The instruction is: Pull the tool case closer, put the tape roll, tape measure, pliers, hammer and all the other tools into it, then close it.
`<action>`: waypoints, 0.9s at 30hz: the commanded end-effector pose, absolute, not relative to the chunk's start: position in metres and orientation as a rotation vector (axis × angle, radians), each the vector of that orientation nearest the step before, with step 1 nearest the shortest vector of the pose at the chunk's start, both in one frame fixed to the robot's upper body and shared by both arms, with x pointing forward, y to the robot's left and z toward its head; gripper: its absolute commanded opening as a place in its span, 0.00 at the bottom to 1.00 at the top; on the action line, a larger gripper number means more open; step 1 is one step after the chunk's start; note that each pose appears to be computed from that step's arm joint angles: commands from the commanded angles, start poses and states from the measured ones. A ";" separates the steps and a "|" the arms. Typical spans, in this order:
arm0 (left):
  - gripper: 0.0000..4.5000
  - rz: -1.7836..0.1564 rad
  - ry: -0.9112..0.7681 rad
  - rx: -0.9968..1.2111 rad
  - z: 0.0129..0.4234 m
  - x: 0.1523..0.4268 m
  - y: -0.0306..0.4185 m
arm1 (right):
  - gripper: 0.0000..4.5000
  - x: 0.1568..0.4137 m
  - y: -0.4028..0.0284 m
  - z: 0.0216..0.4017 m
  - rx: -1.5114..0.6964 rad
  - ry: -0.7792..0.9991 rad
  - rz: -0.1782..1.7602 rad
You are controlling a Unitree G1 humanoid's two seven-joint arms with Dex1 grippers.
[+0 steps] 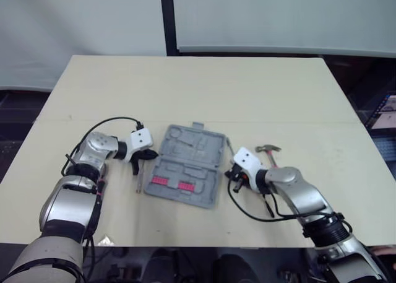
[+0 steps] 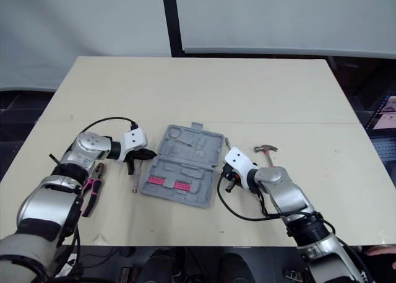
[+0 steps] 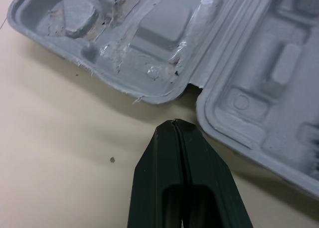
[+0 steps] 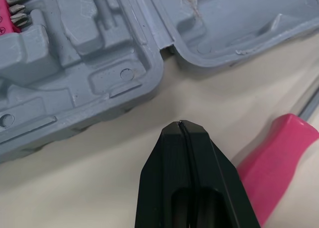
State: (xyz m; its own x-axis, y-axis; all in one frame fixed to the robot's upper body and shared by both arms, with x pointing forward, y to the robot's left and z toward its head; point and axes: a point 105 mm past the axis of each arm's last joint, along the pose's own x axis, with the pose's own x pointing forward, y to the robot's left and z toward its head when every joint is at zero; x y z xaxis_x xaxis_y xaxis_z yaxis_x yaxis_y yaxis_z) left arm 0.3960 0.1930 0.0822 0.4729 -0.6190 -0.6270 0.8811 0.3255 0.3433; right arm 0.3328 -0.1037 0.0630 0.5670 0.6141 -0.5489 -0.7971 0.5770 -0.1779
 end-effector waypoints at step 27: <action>0.00 -1.282 0.494 0.721 0.044 0.344 0.189 | 0.01 0.322 -0.080 0.072 -0.434 0.417 1.030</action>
